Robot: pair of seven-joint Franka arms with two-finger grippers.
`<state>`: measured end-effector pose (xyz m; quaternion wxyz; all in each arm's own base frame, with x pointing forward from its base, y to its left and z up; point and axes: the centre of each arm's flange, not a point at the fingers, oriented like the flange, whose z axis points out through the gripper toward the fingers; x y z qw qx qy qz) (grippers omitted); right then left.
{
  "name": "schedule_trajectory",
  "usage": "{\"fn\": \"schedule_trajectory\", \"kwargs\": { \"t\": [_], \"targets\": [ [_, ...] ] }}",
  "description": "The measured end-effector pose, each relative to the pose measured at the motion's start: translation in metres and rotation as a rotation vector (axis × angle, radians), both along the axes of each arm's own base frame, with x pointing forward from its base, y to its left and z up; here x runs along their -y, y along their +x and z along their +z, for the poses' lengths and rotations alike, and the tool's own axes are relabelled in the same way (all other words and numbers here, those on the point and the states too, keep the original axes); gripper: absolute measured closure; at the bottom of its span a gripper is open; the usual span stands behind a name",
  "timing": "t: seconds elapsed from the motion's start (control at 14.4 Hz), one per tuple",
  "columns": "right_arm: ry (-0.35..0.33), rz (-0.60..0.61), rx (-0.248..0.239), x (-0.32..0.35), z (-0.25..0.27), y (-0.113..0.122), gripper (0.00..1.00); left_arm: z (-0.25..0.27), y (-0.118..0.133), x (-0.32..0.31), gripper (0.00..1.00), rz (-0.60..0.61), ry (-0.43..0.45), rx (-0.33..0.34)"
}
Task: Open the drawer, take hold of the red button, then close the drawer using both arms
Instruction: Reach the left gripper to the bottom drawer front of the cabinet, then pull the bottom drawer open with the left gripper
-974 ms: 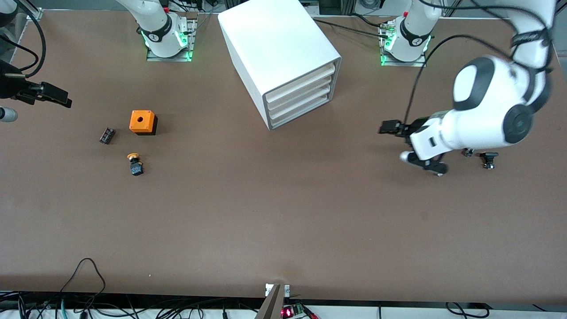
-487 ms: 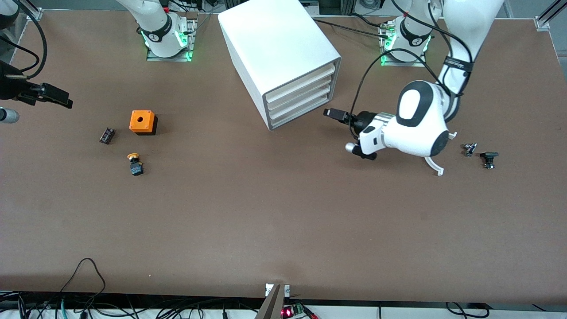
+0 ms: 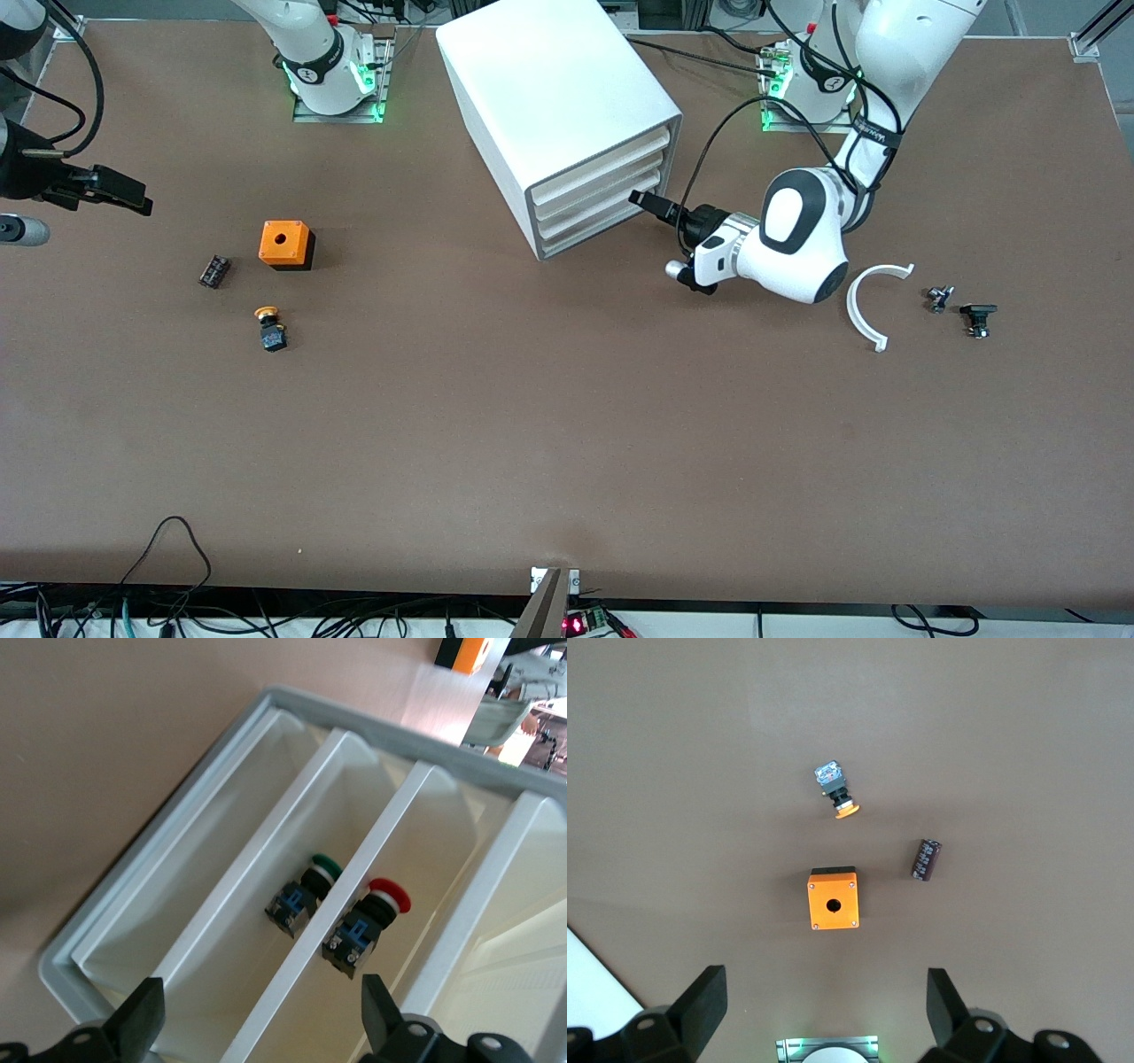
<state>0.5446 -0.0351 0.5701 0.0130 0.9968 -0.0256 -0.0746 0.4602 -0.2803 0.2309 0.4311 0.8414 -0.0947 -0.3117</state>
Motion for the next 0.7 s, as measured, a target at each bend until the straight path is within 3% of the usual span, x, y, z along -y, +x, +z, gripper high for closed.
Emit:
{"fn": "schedule_trajectory", "kwargs": {
  "t": [0.42,0.7],
  "targets": [
    [0.0,0.002,0.0,-0.001,0.0,0.0,0.0,-0.021,-0.039,0.02,0.1,-0.024,-0.014,-0.086],
    [0.0,0.002,0.0,-0.001,0.0,0.0,0.0,-0.028,-0.054,0.03,0.48,-0.039,-0.015,-0.107]
  ]
}}
